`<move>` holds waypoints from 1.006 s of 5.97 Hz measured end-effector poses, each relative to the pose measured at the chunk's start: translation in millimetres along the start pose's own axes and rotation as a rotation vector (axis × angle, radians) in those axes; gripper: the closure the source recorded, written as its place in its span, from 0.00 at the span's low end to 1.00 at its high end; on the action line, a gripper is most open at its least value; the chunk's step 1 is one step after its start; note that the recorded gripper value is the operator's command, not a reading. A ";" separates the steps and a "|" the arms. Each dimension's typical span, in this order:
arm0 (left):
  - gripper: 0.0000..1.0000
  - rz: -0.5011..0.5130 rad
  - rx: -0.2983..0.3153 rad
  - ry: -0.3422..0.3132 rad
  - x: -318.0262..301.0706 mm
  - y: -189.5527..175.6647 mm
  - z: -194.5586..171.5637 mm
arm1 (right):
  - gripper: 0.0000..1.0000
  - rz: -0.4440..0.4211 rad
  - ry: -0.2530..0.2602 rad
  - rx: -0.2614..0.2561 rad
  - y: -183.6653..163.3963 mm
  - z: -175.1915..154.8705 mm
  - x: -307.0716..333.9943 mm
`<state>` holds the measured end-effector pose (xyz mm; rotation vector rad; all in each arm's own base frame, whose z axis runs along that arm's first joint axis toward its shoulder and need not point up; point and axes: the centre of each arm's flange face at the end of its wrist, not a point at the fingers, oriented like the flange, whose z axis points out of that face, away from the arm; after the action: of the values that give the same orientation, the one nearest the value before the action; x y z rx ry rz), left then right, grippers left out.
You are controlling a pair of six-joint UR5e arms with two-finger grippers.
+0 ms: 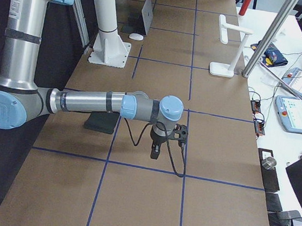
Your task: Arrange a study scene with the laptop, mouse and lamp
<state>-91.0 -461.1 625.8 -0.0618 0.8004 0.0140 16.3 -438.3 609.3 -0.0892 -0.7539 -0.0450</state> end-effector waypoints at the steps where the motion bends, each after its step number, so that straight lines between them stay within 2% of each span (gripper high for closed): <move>1: 0.00 0.010 0.007 -0.001 2.7 -1.8 -2.1 | 0.00 -0.002 0.000 0.000 -0.3 -0.1 -0.3; 6: 0.00 0.043 0.025 0.000 6.6 -3.9 2.9 | 0.00 -0.013 -0.003 0.009 -3.9 -3.4 -5.5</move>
<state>-84.2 -464.9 623.3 -0.0212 0.8015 0.0444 14.4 -442.4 603.3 -0.0761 -0.7577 -0.0541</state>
